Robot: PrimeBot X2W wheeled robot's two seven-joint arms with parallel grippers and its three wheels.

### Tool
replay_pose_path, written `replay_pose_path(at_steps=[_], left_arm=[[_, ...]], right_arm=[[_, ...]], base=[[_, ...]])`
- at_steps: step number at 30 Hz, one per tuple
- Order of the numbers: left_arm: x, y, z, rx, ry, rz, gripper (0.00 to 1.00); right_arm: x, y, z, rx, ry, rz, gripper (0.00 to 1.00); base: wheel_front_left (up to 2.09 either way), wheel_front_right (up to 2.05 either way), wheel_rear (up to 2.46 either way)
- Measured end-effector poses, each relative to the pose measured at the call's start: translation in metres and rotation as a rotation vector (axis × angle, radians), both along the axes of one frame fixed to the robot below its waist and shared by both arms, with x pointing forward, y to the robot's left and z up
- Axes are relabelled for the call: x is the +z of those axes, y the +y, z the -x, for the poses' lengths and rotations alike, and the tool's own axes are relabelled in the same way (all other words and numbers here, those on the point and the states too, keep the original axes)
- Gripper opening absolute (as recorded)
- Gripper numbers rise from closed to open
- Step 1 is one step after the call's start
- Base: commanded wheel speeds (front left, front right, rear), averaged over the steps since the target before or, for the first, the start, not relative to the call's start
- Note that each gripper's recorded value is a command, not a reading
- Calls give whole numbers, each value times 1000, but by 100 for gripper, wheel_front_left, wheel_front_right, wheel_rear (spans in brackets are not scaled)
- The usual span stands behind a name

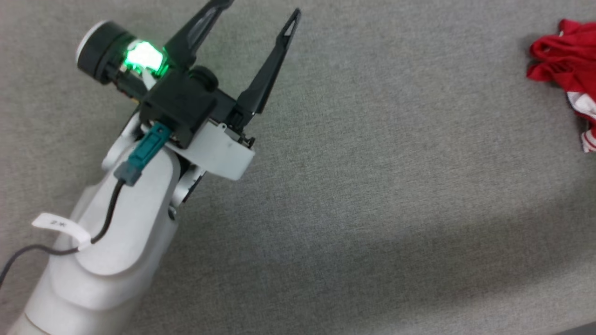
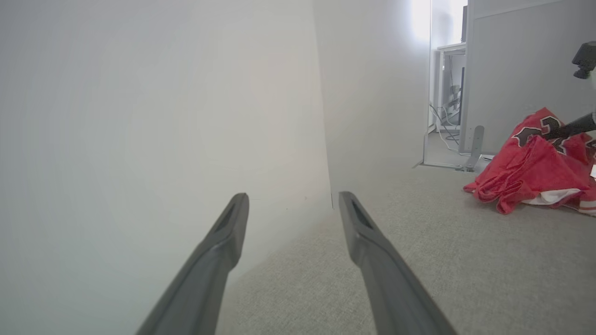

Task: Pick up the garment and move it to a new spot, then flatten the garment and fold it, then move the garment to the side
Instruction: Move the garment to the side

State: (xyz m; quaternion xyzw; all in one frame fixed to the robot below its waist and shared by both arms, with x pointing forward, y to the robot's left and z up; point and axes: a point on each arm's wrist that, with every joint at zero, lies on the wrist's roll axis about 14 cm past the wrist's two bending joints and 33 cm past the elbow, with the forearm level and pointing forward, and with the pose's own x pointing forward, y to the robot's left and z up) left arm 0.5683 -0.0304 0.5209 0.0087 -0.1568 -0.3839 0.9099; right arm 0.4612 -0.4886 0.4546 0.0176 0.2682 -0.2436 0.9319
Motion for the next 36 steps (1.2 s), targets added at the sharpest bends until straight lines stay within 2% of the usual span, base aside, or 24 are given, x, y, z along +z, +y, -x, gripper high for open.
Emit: replay_pose_path(at_steps=[4,10,15,20,22,23,26,31,36], left_arm=[[-13,-6,-4,-18,16,-4,100],[-23,-3,-10,-20,23,-21,100],[-27,4,-12,-7,27,-34,100],[-27,7,-12,1,28,-37,100],[-25,9,-12,9,29,-32,100],[-25,10,-12,13,29,-33,100],[-24,15,-11,36,40,-28,100],[-27,30,-5,91,83,-20,100],[-26,49,9,156,133,-3,100]], right_arm=[[-12,-11,-2,-36,16,40,0],[-8,-35,-5,-86,19,145,0],[-32,-18,-15,-68,36,116,0],[-26,-20,-19,-62,1,155,0],[-18,-23,-22,-60,-29,178,46],[-13,-24,-23,-57,-46,192,100],[-5,-21,-27,-42,-76,210,100],[2,-7,-31,51,-52,258,100],[0,30,-37,173,-60,243,100]], base=[[0,0,0],[0,0,0],[0,0,0],[0,0,0],[0,0,0],[0,0,0],[0,0,0],[0,0,0],[0,0,0]])
